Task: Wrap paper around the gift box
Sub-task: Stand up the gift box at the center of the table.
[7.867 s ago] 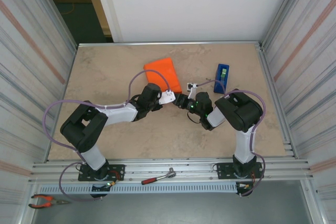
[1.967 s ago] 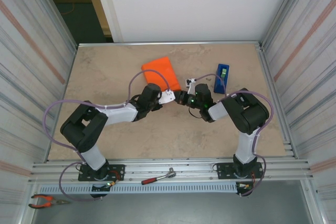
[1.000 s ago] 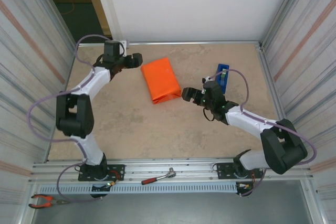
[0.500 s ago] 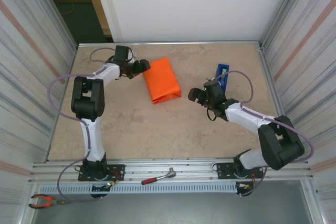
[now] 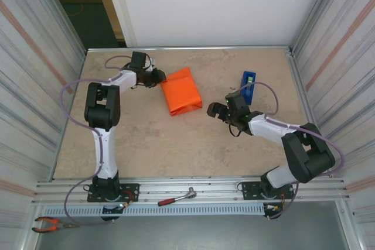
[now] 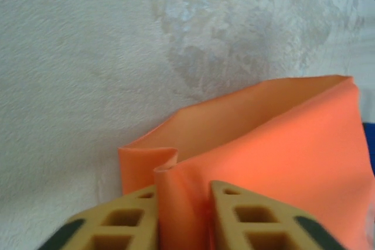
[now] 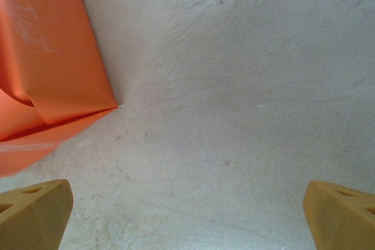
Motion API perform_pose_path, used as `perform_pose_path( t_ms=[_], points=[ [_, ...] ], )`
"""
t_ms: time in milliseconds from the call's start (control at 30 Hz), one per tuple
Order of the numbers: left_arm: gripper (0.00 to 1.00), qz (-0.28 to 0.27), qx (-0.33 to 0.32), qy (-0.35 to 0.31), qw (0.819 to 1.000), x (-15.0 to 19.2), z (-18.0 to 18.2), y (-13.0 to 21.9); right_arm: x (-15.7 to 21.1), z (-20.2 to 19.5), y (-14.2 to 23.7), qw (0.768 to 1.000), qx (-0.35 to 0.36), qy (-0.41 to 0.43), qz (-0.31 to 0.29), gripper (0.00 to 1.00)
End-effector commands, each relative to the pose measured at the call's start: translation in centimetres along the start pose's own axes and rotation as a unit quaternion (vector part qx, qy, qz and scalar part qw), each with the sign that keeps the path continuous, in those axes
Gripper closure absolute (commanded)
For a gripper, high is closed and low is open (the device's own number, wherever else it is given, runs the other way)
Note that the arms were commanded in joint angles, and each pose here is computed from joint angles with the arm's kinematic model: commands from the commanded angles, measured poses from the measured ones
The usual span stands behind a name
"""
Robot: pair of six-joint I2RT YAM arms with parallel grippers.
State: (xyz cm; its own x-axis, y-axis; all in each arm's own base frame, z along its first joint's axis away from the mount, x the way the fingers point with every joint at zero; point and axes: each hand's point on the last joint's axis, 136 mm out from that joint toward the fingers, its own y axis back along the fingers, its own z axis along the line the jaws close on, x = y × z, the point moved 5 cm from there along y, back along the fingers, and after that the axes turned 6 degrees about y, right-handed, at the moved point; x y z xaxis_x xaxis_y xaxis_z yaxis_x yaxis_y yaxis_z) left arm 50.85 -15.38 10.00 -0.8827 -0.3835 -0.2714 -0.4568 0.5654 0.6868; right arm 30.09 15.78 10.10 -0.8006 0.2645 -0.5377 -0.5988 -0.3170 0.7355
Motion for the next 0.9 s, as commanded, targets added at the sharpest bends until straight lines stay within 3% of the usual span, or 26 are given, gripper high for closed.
perform_pose_path(
  t_ms=[0, 100, 300, 467, 667, 867],
  points=[
    [0.88, -0.005, 0.038, -0.019, 0.999, -0.8, -2.1, -0.1, 0.2, 0.0, 0.1, 1.0, -0.009, 0.0, 0.006, 0.01],
    [1.0, -0.016, 0.058, -0.028, 0.998, -1.2, -3.4, 0.7, 0.0, 0.2, 0.5, 1.0, -0.014, 0.005, 0.003, 0.01],
    [1.0, -0.072, 0.115, -0.103, 0.985, -1.0, -8.5, 4.9, -1.1, 1.0, 1.9, 0.999, -0.038, 0.012, -0.01, 0.01],
    [1.0, -0.119, 0.166, -0.186, 0.961, 2.0, -12.1, 8.7, -2.2, 1.7, 3.5, 0.997, -0.065, 0.015, -0.028, 0.01],
    [1.0, -0.153, 0.187, -0.255, 0.936, 6.9, -12.1, 11.0, -3.1, 2.4, 5.3, 0.995, -0.086, 0.023, -0.047, 0.01],
    [1.0, -0.159, 0.183, -0.26, 0.935, 10.8, -9.2, 11.8, -2.6, 3.6, 6.7, 0.99, -0.123, 0.044, -0.06, 0.01]
  ],
)
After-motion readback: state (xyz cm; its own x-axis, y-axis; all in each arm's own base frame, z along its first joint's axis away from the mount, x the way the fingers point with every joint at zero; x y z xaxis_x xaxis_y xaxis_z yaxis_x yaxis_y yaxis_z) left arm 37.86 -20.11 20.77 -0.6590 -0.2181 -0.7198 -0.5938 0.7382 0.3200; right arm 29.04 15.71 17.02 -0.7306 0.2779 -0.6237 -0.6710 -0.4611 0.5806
